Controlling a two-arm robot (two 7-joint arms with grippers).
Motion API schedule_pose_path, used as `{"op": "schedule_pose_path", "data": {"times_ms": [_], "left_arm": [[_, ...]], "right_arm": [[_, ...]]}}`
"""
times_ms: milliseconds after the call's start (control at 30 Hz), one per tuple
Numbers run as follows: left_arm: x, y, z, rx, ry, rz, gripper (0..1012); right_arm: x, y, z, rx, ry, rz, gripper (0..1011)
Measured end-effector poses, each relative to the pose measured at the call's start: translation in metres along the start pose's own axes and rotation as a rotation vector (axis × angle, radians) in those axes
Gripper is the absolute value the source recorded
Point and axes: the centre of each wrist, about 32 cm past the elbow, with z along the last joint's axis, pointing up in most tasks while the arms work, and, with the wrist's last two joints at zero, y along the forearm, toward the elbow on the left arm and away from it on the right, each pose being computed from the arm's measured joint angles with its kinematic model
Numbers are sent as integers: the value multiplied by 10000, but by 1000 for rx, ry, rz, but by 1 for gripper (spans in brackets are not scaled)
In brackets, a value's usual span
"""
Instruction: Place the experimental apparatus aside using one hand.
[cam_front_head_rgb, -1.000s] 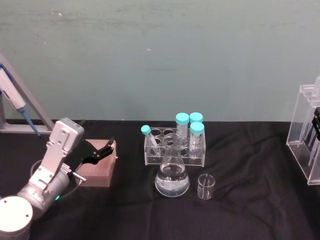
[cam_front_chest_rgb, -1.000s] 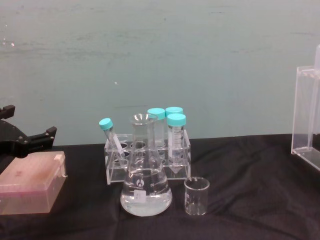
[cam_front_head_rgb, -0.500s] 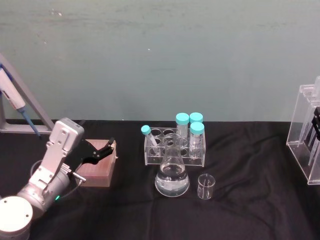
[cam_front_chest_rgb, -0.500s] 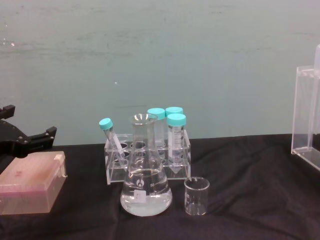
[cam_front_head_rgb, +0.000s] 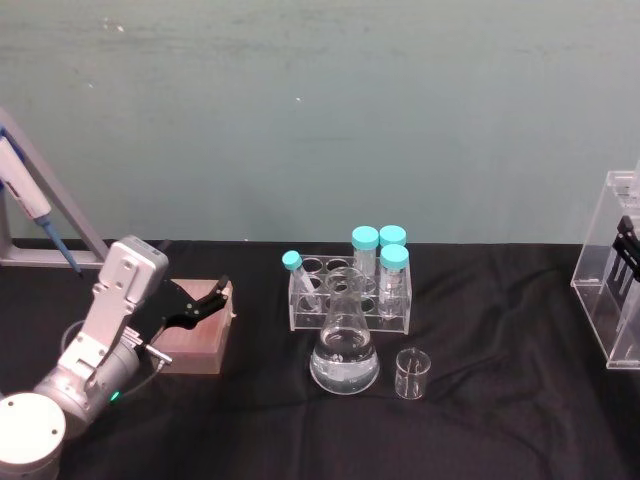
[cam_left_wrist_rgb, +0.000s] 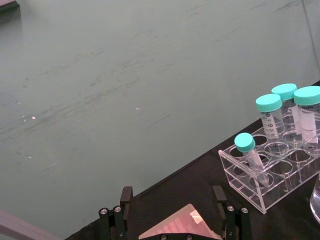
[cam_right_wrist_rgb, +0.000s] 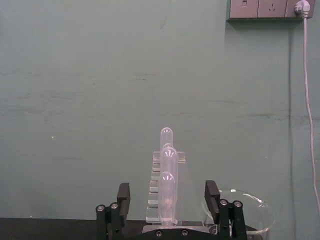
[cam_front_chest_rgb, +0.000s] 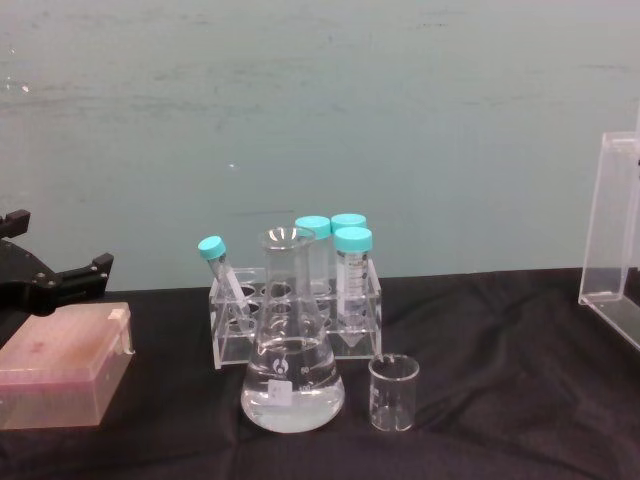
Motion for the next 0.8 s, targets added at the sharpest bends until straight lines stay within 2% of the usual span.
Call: {"op": "schedule_pose_path", "data": {"times_ms": [33, 133, 800], "left_arm": [[0, 0, 0, 0, 0, 0, 1000], [0, 0, 0, 0, 0, 0, 1000], [0, 0, 0, 0, 0, 0, 1000]], "right_arm": [[0, 0, 0, 0, 0, 0, 972], [0, 0, 0, 0, 0, 0, 1003], [1, 0, 0, 0, 0, 0, 1003]]}}
